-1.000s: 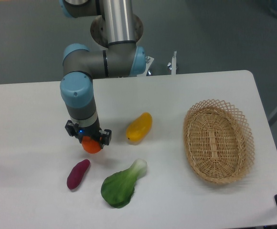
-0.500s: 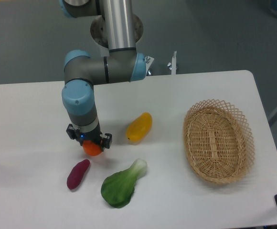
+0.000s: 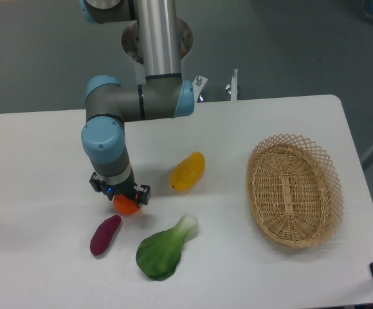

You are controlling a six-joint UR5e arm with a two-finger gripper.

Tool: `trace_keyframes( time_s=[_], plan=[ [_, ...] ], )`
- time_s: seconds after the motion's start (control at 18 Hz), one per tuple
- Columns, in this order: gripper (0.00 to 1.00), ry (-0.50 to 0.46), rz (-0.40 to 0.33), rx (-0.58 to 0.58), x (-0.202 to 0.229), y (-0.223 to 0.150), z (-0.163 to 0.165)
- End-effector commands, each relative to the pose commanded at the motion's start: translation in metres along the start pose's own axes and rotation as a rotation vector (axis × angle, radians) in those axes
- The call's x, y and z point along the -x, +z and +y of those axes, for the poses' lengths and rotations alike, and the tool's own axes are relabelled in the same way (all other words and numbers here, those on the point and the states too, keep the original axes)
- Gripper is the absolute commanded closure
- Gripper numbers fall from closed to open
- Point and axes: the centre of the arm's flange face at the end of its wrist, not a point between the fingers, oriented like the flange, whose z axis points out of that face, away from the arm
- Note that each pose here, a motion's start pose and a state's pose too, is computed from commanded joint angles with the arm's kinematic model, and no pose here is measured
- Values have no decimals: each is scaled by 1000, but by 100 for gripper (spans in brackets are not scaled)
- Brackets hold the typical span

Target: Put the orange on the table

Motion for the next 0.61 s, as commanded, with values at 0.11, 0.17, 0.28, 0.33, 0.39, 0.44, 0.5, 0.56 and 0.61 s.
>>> trace_keyframes(
  time_s=[0.11,0.17,0.28,0.33,0.39,0.44,0.5,0.56,0.61],
  plan=[
    [7,3,-4,-6,1,-4,-1],
    [4,4,-7,-17,2,-10,-1],
    [1,4,-25,-54,5,-29,-6],
    [1,2,-30,-64,7,-36,-7],
    [0,1,-38,-79,7,-45,-7],
    [0,0,-45,-99,9,-57,-7],
    [0,-5,-48,-111,12,-65,-7],
    [0,-17,-51,-131,19,-76,-9],
    [0,-30,-55,-140,29,-81,-10]
  ],
)
